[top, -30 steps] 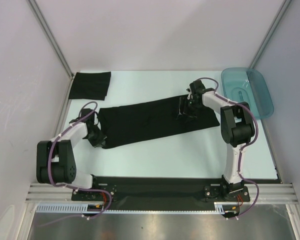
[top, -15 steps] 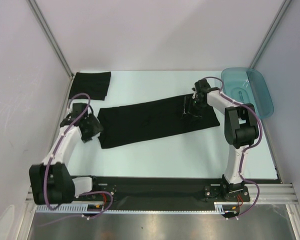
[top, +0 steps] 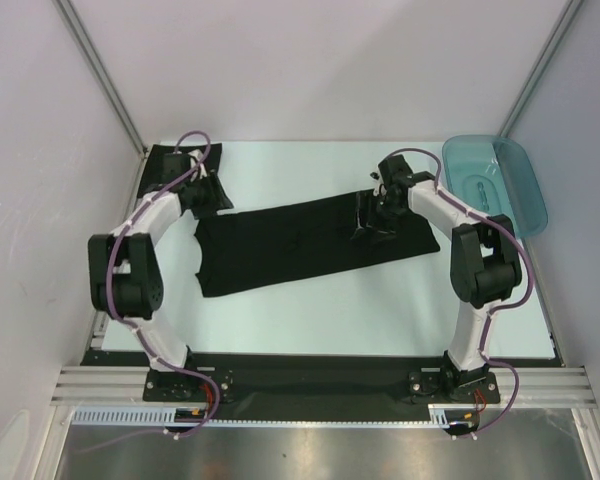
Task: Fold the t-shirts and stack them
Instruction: Fold the tshirt
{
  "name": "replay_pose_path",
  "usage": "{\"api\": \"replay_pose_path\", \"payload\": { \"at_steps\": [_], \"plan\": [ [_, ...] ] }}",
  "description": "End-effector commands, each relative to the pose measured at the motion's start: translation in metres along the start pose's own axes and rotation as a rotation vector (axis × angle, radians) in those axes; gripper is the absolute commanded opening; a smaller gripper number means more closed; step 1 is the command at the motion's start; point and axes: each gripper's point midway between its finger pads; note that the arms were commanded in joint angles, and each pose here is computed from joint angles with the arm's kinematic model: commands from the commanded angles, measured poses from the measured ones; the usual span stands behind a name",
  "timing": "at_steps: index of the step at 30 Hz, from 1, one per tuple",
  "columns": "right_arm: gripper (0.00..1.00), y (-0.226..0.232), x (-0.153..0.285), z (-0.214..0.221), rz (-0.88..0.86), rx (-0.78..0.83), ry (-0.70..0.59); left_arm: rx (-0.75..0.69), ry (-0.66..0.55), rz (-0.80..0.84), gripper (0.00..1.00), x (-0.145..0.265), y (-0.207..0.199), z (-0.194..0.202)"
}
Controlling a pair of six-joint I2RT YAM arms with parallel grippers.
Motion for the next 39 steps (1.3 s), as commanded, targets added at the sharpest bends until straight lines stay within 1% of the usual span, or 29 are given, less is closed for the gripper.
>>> {"api": "replay_pose_path", "payload": {
  "at_steps": [1,2,3,6,10,13,15,19,24,27,28,30,31,33,34,35,39],
  "plan": [
    [0.67,0.018,0.021,-0.004,-0.054,0.016,-0.037,-0.138,-0.016,0.067,0.58,-0.018,-0.024,-0.016],
    [0.68,0.018,0.021,-0.004,-0.053,0.017,-0.039,-0.149,-0.021,0.070,0.58,-0.022,-0.026,-0.020],
    [0.67,0.017,0.021,-0.004,-0.053,0.017,-0.039,-0.156,-0.004,0.077,0.58,-0.031,-0.025,-0.016],
    [0.67,0.014,0.021,-0.003,-0.047,0.017,-0.038,-0.181,0.002,0.079,0.57,-0.039,-0.030,-0.013],
    [0.67,0.008,0.021,-0.002,-0.044,0.004,-0.036,-0.157,0.044,0.042,0.55,-0.052,-0.022,-0.002],
    [0.68,0.005,0.021,-0.002,-0.048,-0.008,-0.034,-0.151,0.050,0.020,0.55,-0.055,-0.019,-0.001],
    [0.68,0.005,0.020,-0.001,-0.051,-0.009,-0.030,-0.145,0.062,0.018,0.53,-0.057,-0.018,0.003],
    [0.68,0.005,0.019,-0.002,-0.058,-0.017,-0.028,-0.131,0.093,0.048,0.47,-0.062,-0.026,0.014],
    [0.68,0.006,0.016,-0.001,-0.064,-0.021,-0.022,-0.116,0.102,0.057,0.45,-0.068,-0.029,0.021],
    [0.67,0.006,0.016,-0.001,-0.065,-0.022,-0.022,-0.120,0.109,0.071,0.41,-0.070,-0.033,0.021],
    [0.68,0.006,0.017,-0.001,-0.065,-0.020,-0.024,-0.123,0.111,0.073,0.36,-0.072,-0.034,0.021],
    [0.68,0.006,0.017,-0.001,-0.064,-0.018,-0.024,-0.134,0.102,0.079,0.32,-0.070,-0.037,0.018],
    [0.68,0.006,0.017,-0.001,-0.064,-0.016,-0.024,-0.139,0.100,0.081,0.24,-0.070,-0.039,0.017],
    [0.68,0.005,0.016,-0.001,-0.063,-0.018,-0.022,-0.153,0.096,0.082,0.15,-0.069,-0.042,0.014],
    [0.67,0.005,0.016,-0.001,-0.062,-0.019,-0.020,-0.162,0.096,0.082,0.05,-0.068,-0.045,0.013],
    [0.67,0.006,0.016,-0.002,-0.065,-0.021,-0.022,-0.168,0.089,0.081,0.00,-0.066,-0.047,0.009],
    [0.68,0.007,0.016,-0.002,-0.067,-0.019,-0.022,-0.218,0.049,0.051,0.00,-0.054,-0.058,-0.001]
  ]
}}
Point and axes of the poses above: each gripper's point midway between its finger pads, its own x axis back along the fingers, its own y axis along the line the jaws close on, z = x × y, and after that the axes turned 12 degrees about -x, right-handed
